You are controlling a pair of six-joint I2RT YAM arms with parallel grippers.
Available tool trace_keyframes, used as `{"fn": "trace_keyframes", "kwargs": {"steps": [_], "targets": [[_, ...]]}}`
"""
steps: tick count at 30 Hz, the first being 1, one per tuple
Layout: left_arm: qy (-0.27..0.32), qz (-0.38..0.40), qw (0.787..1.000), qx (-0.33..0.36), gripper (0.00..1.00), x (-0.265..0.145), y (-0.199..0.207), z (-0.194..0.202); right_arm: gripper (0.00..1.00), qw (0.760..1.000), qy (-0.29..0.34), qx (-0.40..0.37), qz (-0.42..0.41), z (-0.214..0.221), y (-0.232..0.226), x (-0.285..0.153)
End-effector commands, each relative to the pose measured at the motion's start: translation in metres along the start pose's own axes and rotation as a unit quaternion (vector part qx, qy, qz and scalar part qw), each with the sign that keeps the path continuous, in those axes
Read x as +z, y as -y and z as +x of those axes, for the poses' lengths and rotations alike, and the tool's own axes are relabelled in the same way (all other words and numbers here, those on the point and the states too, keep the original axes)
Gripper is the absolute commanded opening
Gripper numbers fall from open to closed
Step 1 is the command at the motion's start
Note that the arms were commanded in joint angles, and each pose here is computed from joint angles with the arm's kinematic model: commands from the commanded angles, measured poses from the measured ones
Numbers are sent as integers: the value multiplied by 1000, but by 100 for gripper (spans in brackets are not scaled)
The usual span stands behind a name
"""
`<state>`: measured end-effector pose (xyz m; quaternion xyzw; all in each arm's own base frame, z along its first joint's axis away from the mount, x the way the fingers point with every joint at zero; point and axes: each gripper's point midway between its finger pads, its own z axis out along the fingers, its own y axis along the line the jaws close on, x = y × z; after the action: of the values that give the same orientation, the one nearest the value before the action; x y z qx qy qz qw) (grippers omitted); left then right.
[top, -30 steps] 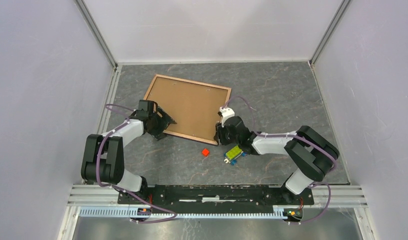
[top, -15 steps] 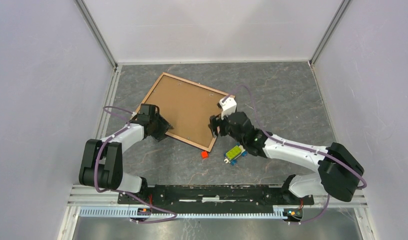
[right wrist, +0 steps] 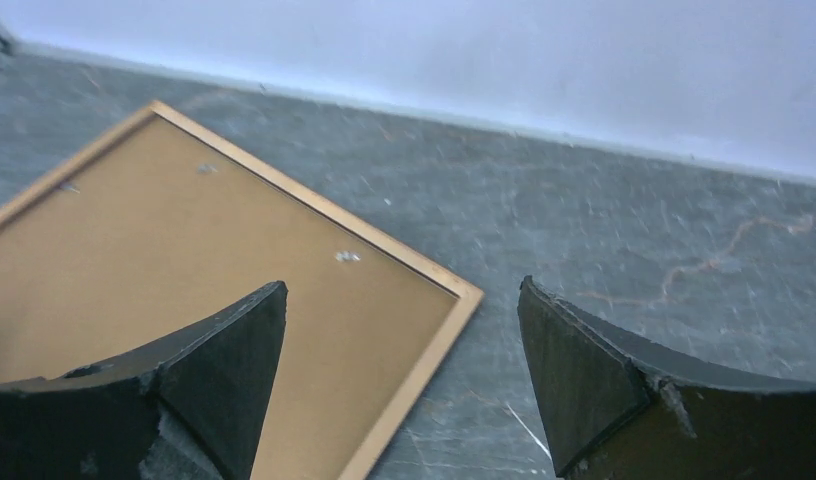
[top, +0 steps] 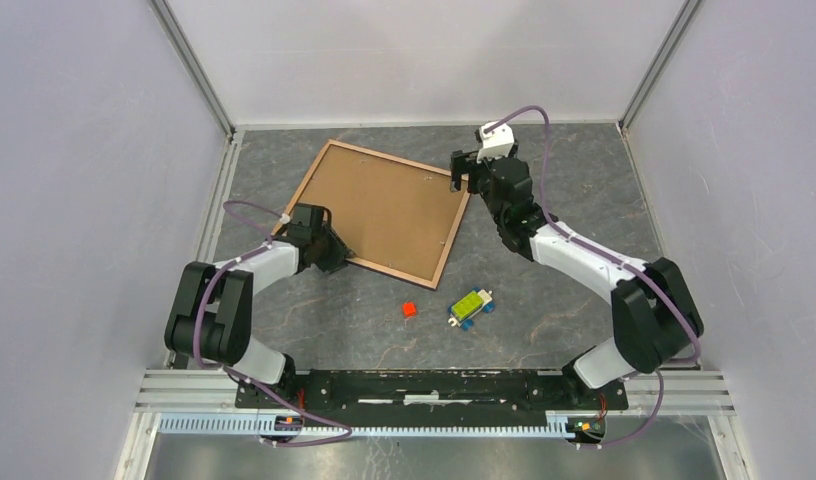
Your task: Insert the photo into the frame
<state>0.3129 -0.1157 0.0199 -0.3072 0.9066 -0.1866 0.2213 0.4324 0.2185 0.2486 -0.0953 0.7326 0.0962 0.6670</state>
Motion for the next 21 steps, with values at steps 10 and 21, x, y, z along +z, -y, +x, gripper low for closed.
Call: {"fn": "trace_keyframes", "kwargs": {"steps": [10,21], "targets": [[-110,-45,980,160,25,22,-7,52,91,983,-163,-67,-47,116,42,49],[-54,-118,969,210,15,21,2,22,91,959,-261,-100,-51,137,71,69]]}}
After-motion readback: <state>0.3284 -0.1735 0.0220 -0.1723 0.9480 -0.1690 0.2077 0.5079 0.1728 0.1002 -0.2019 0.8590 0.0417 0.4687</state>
